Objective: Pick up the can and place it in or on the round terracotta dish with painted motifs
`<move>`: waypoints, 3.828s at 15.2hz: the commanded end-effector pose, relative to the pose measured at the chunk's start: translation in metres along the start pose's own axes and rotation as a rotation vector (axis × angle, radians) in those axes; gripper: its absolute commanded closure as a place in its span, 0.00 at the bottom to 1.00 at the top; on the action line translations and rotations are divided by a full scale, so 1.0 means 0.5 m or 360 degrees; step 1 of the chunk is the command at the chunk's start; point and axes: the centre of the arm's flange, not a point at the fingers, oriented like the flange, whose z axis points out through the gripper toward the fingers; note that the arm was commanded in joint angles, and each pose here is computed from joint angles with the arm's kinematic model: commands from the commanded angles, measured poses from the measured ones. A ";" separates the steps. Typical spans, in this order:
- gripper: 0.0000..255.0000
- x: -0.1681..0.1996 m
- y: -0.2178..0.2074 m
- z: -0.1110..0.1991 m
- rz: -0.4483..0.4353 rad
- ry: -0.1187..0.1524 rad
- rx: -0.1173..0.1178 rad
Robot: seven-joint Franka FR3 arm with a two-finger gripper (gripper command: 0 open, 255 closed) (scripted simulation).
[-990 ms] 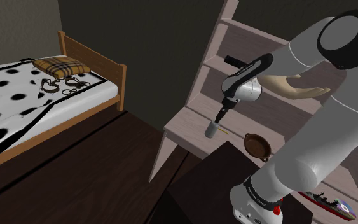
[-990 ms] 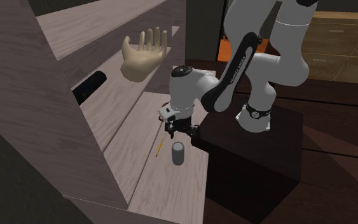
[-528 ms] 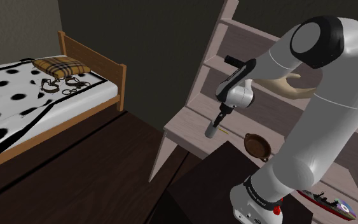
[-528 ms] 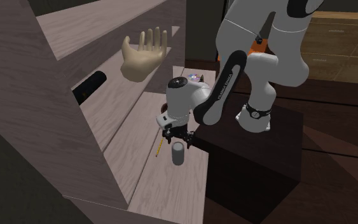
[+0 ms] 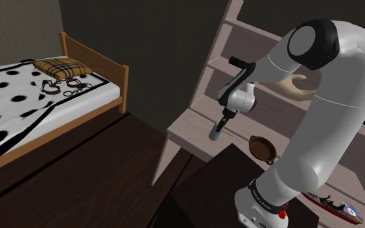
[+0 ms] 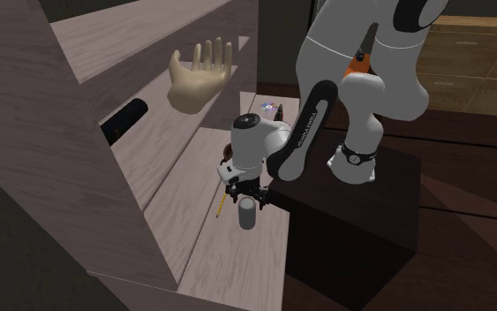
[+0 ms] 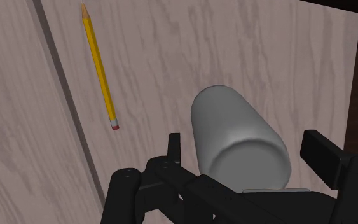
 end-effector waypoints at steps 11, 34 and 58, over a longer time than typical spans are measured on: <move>1.00 0.000 0.000 0.000 0.0000 0.0000 0.0000; 1.00 0.000 -0.003 -0.232 0.0000 0.0000 0.0000; 1.00 -0.548 0.249 -0.309 0.0000 0.0000 0.0000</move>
